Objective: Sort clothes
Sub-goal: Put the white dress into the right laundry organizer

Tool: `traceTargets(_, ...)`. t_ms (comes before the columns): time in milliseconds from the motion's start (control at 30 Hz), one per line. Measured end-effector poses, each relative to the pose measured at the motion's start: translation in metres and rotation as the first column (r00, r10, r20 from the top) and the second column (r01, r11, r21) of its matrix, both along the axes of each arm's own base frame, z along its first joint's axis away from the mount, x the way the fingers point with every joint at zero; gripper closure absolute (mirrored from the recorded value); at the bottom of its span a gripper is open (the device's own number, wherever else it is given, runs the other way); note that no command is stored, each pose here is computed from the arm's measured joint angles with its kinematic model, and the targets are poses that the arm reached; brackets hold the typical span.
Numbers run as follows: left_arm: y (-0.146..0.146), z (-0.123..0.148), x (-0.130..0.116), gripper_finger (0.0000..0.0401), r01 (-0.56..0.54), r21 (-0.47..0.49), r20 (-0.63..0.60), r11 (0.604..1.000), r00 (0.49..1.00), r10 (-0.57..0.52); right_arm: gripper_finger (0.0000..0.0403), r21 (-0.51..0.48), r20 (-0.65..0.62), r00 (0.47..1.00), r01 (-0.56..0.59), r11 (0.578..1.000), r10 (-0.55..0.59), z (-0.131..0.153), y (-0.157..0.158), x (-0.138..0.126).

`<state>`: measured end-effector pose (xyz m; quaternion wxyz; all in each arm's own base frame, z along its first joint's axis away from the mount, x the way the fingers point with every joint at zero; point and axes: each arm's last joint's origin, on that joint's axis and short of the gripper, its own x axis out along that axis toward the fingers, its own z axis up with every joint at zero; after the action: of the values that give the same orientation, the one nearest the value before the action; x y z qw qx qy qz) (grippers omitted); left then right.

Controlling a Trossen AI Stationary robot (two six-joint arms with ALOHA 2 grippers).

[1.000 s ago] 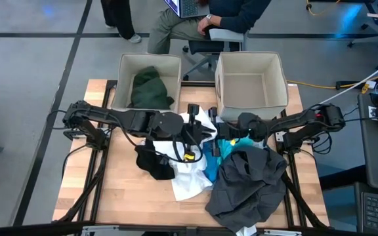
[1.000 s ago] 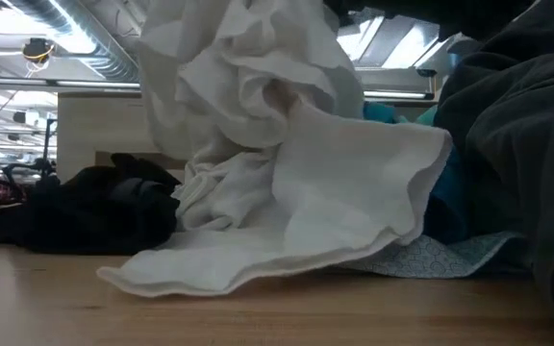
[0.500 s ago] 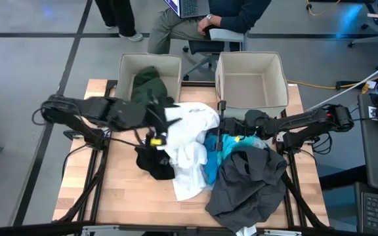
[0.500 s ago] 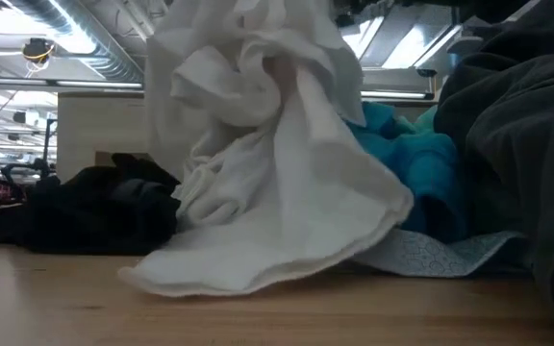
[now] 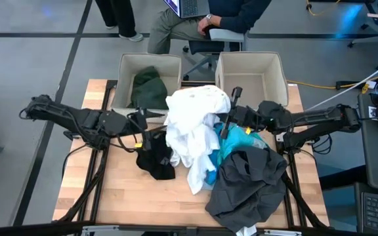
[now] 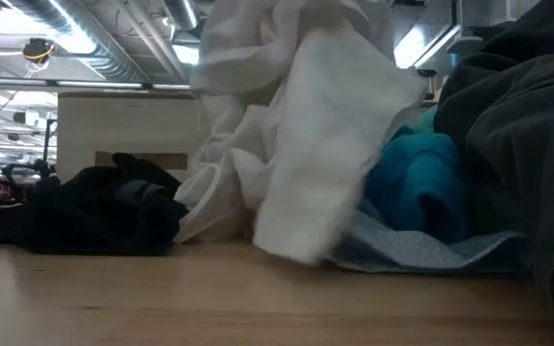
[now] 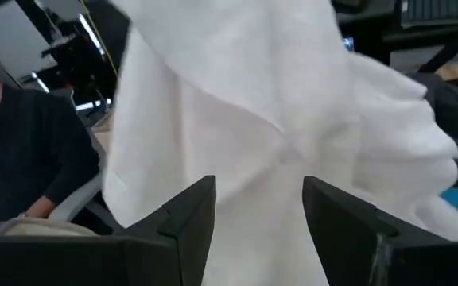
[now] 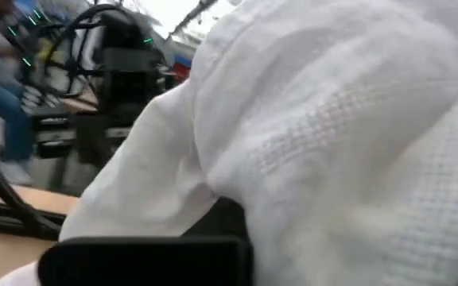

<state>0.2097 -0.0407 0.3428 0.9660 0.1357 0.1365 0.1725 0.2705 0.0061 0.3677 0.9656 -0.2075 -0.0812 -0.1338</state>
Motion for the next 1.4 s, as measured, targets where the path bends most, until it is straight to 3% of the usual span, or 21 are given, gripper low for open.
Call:
traceTargets(133, 0.001, -0.026, -0.002, 0.0221, 0.0, -0.003, 0.032, 1.0, 0.999, 0.001, 0.0387, -0.035, -0.061, 0.995, 0.073, 0.997, -0.075, 0.025, -0.004, -0.001)
traceTargets(300, 0.008, -0.04, 0.0, 0.0221, -0.027, 0.017, 0.061, 0.999, 0.998, 0.026, 0.038, -0.03, -0.049, 0.984, 0.168, 0.985, -0.17, 0.061, -0.019, -0.008)
traceTargets(533, 0.022, -0.043, 0.001, 0.0221, -0.103, -0.019, 0.048, 0.994, 0.993, 0.104, 0.0382, -0.019, -0.01, 0.958, 0.285, 0.958, -0.285, 0.108, -0.043, -0.026)
traceTargets(733, 0.024, -0.049, 0.003, 0.0221, -0.138, -0.105, 0.038, 0.985, 0.989, 0.143, 0.0382, -0.024, 0.076, 0.929, 0.365, 0.931, -0.363, 0.147, -0.058, -0.048)
traceTargets(833, 0.024, -0.053, 0.004, 0.0221, -0.138, -0.081, -0.003, 0.987, 0.99, 0.138, 0.0381, -0.032, 0.125, 0.906, 0.411, 0.911, -0.404, 0.164, -0.062, -0.06)
traceTargets(1100, 0.024, -0.055, 0.003, 0.0221, -0.134, -0.052, -0.031, 0.99, 0.991, 0.133, 0.0382, -0.104, 0.205, 0.808, 0.579, 0.809, -0.552, 0.201, -0.066, -0.09)
traceTargets(1400, 0.024, -0.055, 0.003, 0.0221, -0.126, -0.022, -0.042, 0.992, 0.991, 0.125, 0.0383, -0.151, 0.231, 0.67, 0.741, 0.655, -0.705, 0.233, -0.061, -0.124)
